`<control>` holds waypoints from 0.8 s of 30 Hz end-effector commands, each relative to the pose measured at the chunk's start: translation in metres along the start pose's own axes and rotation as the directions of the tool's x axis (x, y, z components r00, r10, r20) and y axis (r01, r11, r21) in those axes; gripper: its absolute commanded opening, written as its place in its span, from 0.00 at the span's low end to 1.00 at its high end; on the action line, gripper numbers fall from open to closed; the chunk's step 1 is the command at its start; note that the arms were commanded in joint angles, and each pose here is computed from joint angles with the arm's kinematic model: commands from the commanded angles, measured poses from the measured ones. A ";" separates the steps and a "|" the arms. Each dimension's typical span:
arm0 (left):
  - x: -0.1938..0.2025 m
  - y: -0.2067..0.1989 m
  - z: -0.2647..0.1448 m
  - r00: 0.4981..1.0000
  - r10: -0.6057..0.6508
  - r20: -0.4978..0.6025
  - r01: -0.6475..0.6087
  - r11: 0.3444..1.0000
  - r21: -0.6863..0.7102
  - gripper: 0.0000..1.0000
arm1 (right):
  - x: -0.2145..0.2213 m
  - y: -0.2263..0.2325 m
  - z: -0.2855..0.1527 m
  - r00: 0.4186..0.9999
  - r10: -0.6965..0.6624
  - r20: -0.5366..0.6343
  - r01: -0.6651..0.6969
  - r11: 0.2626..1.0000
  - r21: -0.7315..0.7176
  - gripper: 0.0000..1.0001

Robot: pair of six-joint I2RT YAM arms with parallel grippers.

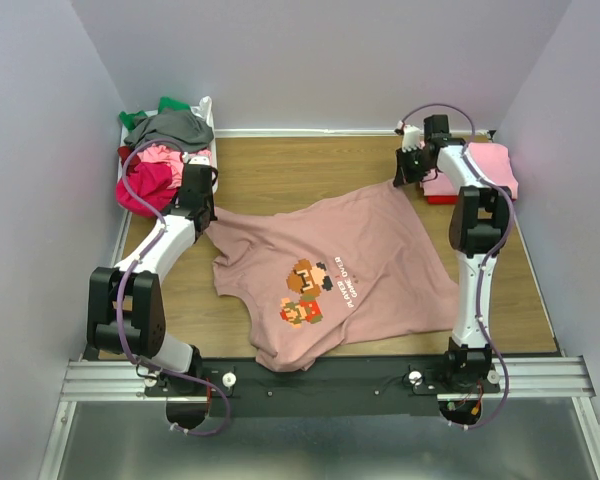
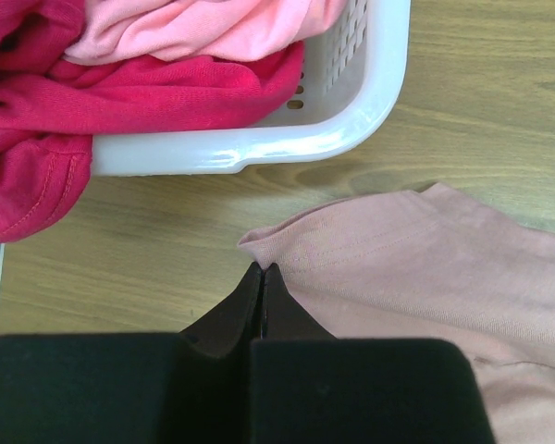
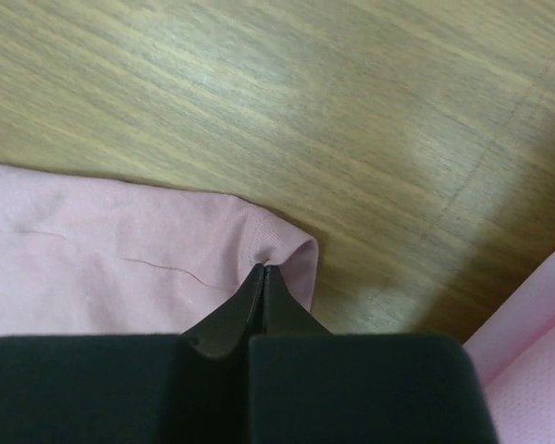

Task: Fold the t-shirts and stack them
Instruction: Flatten the tshirt out

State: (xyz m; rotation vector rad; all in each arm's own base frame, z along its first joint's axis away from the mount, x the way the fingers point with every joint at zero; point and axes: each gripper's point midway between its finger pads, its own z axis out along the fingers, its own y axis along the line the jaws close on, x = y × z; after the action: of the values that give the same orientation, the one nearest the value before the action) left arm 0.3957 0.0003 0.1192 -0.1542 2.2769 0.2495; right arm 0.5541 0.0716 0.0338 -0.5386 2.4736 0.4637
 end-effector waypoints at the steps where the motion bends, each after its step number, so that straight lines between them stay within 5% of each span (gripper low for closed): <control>1: -0.005 0.004 -0.002 1.000 -0.015 0.024 0.015 1.000 -0.005 0.00 | -0.027 0.006 -0.010 0.998 -0.026 0.062 0.026 1.000 -0.013 0.00; 11: -0.006 0.006 -0.002 1.000 -0.016 0.026 0.017 1.000 -0.011 0.00 | -0.066 0.020 -0.025 0.985 0.010 0.171 0.003 0.997 -0.074 0.00; 24: -0.003 0.008 0.001 1.000 -0.014 0.018 0.015 1.000 -0.024 0.00 | -0.064 -0.012 0.022 0.983 0.056 0.174 -0.059 0.998 0.015 0.01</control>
State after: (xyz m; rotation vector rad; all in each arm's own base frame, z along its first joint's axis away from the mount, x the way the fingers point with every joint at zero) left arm 0.3957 0.0030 0.1193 -0.1619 2.2763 0.2533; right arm 0.6026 0.0900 0.0688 -0.4457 2.3253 0.5399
